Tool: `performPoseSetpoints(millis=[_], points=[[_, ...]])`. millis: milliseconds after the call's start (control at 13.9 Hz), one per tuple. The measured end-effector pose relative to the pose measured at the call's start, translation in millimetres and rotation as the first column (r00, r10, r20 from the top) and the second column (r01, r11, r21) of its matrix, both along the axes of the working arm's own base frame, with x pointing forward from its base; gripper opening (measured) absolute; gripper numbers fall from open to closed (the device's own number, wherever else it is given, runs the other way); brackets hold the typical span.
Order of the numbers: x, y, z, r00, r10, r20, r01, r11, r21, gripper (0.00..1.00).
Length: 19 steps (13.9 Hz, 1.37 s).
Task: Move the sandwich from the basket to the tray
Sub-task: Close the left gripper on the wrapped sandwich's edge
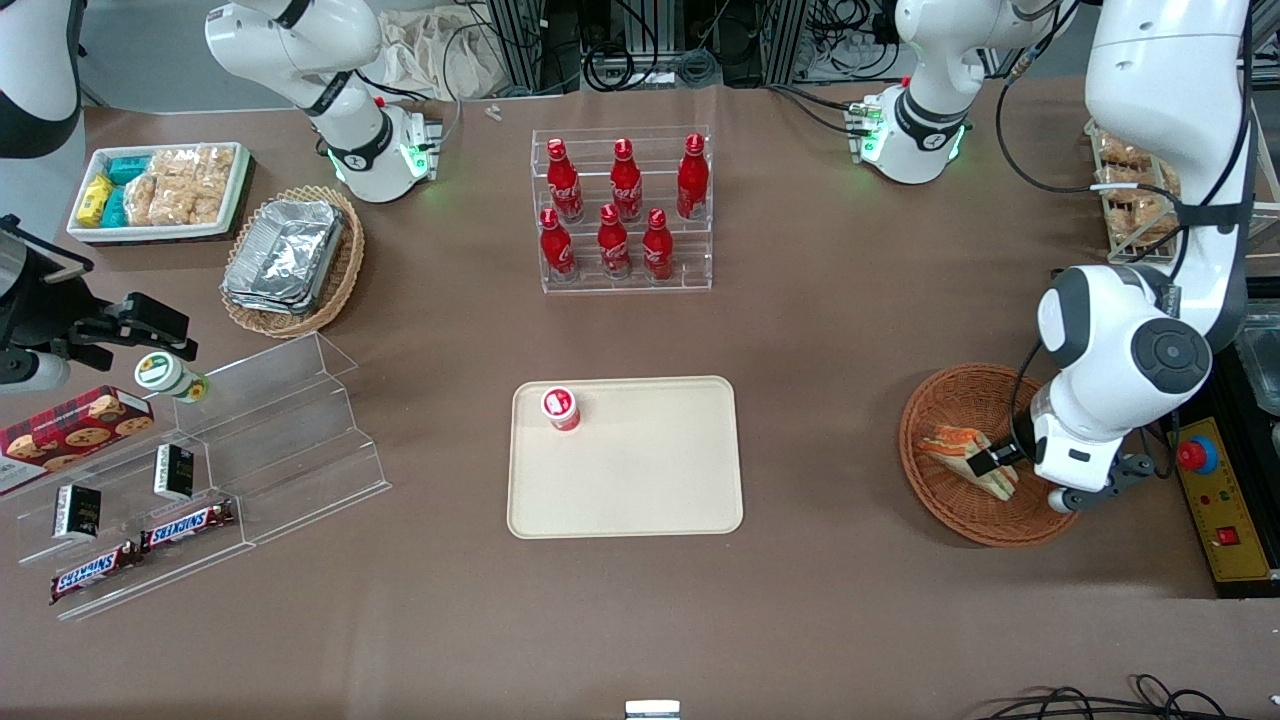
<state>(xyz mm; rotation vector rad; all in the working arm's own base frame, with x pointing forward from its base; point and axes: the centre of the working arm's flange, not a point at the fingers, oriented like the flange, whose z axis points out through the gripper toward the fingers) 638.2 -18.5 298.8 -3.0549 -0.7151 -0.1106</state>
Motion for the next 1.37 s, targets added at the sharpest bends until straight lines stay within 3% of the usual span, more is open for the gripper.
performPoseSetpoints(millis=[864, 1008, 1152, 1224, 1368], points=[[-1, 4, -46, 0.994, 0.109, -0.031, -0.109, 0.994, -0.006, 0.98], [-2, 4, -47, 0.992, 0.121, -0.032, -0.121, 0.993, -0.007, 0.94], [-2, 3, -48, 0.990, 0.135, -0.034, -0.135, 0.991, -0.008, 0.76], [-2, 3, -48, 0.989, 0.143, -0.035, -0.144, 0.990, -0.008, 0.76], [-2, 1, -49, 0.987, 0.156, -0.036, -0.157, 0.988, -0.009, 0.59]])
